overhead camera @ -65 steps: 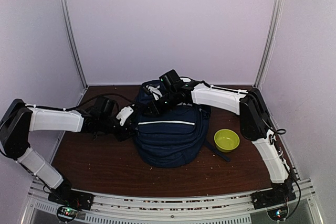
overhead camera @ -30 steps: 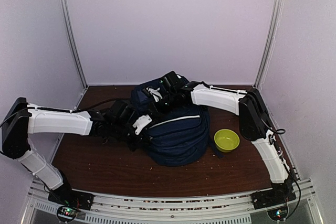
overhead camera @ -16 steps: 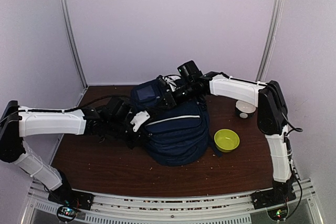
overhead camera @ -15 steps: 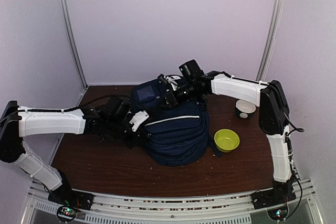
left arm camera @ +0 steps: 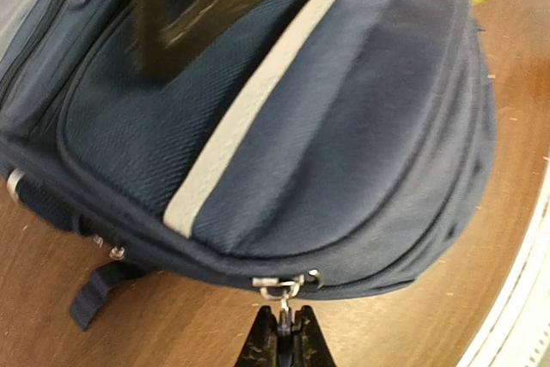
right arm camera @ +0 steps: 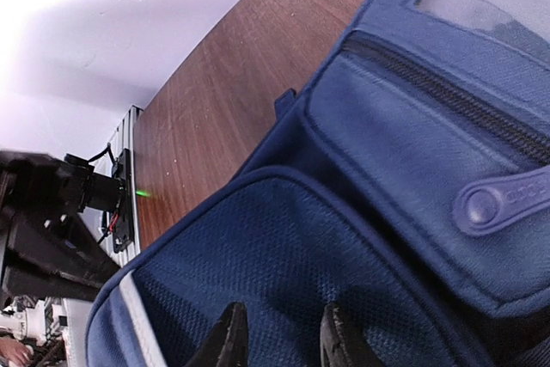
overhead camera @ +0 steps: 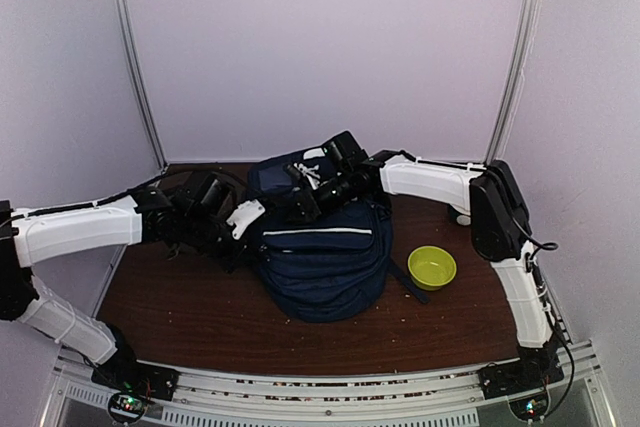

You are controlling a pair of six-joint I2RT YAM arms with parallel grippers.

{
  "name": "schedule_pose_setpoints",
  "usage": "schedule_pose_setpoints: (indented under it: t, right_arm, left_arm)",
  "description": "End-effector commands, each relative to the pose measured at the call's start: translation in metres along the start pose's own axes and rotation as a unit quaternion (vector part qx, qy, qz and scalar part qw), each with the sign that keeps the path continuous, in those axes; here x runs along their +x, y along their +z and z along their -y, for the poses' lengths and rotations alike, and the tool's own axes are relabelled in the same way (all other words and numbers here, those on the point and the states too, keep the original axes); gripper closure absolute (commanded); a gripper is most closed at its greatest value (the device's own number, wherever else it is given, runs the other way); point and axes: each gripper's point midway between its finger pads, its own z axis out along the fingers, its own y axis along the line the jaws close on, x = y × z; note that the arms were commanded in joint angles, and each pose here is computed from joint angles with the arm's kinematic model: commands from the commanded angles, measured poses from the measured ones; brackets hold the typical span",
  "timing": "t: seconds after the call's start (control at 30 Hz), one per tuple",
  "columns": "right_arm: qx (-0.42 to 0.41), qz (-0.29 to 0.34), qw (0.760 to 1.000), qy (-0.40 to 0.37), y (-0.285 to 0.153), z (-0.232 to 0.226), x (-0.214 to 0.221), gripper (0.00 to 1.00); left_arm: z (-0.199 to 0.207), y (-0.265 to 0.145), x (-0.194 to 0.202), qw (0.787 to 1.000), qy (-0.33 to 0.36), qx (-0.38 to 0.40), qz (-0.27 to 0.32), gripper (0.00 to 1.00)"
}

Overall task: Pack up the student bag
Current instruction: Zip the upper front pocket of the bag in the student bag, then pick up the student bag from the upper front pocket.

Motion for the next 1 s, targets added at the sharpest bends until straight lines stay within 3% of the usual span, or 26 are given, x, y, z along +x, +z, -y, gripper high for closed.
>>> schedule_pose_setpoints:
  t: [0.0, 0.23, 0.47, 0.57, 0.73, 0.97]
  right_arm:
    - [0.037, -0.061, 0.994, 0.084, 0.030, 0.048, 0.053, 0.71]
    - [0.023, -0.071, 0.992, 0.104, 0.042, 0.051, 0.064, 0.73]
    - [0.004, -0.066, 0.992, 0.105, 0.034, 0.044, 0.059, 0.74]
    - [-0.010, -0.042, 0.996, 0.081, 0.003, 0.028, 0.038, 0.74]
    - [0.007, 0.009, 0.999, 0.035, -0.072, 0.006, 0.008, 0.69]
    - [0.087, -0.009, 0.996, -0.028, -0.148, 0.003, 0.048, 0.67]
  left_arm:
    - [0.062, -0.010, -0.013, 0.992, 0.045, 0.118, 0.020, 0.98]
    - [0.108, 0.047, -0.040, 0.981, 0.092, 0.170, -0.014, 0.98]
    - [0.129, 0.079, -0.086, 0.976, 0.122, 0.177, 0.040, 0.95]
    - [0.127, 0.078, -0.093, 0.977, 0.128, 0.160, 0.054, 0.83]
    - [0.116, 0.052, -0.092, 0.979, 0.152, 0.110, 0.079, 0.51]
    - [0.088, 0.010, -0.066, 0.978, 0.193, 0.032, 0.072, 0.49]
